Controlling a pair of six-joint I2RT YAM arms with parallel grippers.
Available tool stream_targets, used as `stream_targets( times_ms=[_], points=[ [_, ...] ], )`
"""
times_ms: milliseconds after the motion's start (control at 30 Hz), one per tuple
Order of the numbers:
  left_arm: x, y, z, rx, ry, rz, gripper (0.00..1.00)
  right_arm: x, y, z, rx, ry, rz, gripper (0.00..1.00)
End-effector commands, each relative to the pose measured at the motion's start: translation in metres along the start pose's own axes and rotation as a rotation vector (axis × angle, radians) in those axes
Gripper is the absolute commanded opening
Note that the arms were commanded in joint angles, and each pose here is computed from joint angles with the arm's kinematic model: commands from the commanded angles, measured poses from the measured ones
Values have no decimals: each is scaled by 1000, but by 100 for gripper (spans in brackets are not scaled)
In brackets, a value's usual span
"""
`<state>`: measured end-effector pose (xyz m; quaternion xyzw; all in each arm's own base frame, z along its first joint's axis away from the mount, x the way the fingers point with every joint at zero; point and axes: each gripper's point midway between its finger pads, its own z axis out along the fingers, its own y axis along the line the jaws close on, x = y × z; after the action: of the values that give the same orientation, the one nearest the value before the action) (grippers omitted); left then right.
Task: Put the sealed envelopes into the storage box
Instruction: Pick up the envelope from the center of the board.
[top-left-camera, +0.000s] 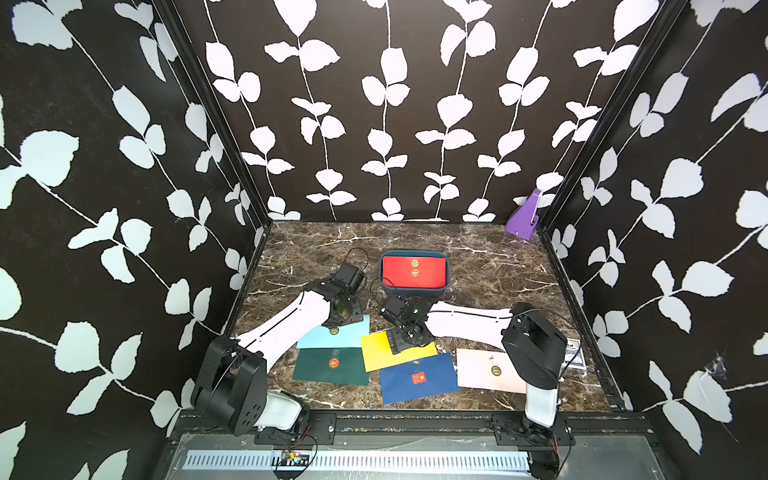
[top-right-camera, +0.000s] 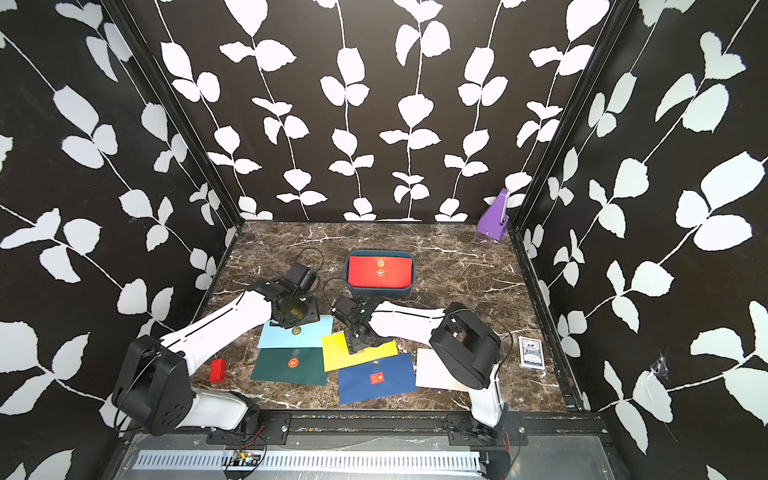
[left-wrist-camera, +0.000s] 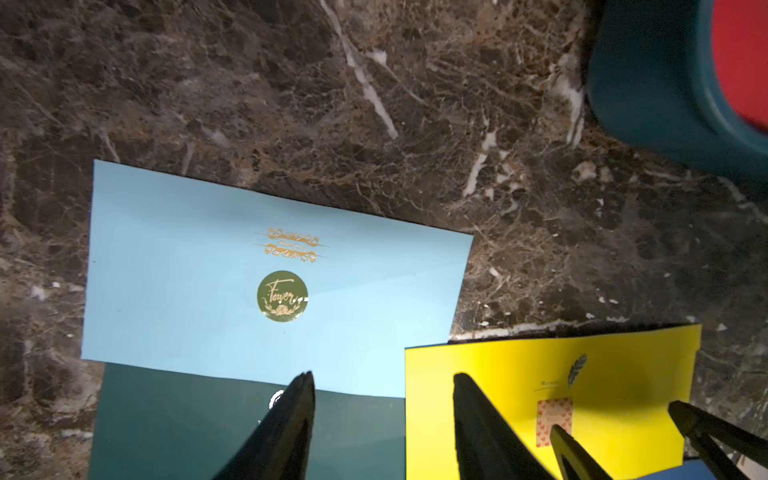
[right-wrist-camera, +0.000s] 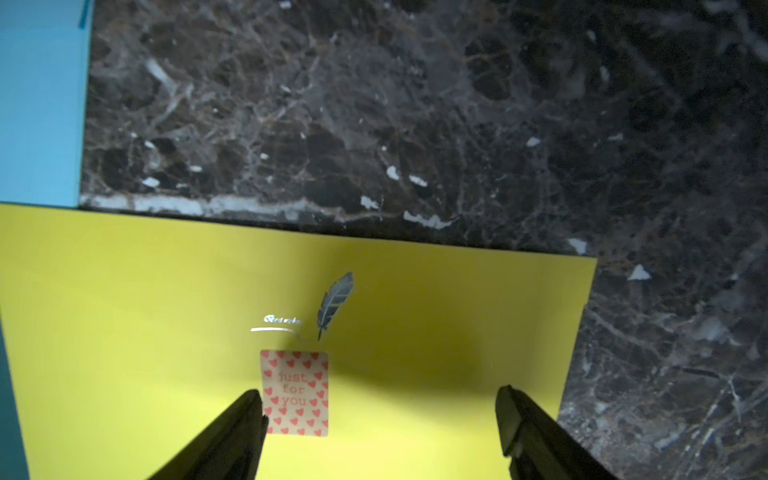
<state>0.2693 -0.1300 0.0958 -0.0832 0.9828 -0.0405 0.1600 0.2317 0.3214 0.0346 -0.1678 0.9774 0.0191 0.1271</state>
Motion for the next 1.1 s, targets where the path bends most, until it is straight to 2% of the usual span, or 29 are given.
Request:
stream_targets(
  times_ms=[0, 100, 167, 433, 800, 933, 1067],
  points=[
    [-5, 1, -13, 5, -26, 12, 56, -1, -8, 8, 26, 32, 52, 88],
    [-7, 0, -15, 10, -29, 17, 56, 0, -11, 17, -5, 53, 99, 87],
    [-9, -1, -17, 13, -33, 23, 56, 10, -20, 26, 14, 82, 108, 87],
    [-17, -13, -23, 45, -32, 52, 56, 12, -50, 32, 48, 95, 183, 87],
    [1, -39, -12, 112, 37, 88, 56, 12, -93, 31, 72, 105, 224, 87],
    [14, -64, -5, 131, 71, 148, 57, 4, -93, 22, 43, 62, 250, 90],
    [27, -88, 6, 173, 103, 150, 57, -13, -92, -2, 7, -12, 269, 97]
  ],
)
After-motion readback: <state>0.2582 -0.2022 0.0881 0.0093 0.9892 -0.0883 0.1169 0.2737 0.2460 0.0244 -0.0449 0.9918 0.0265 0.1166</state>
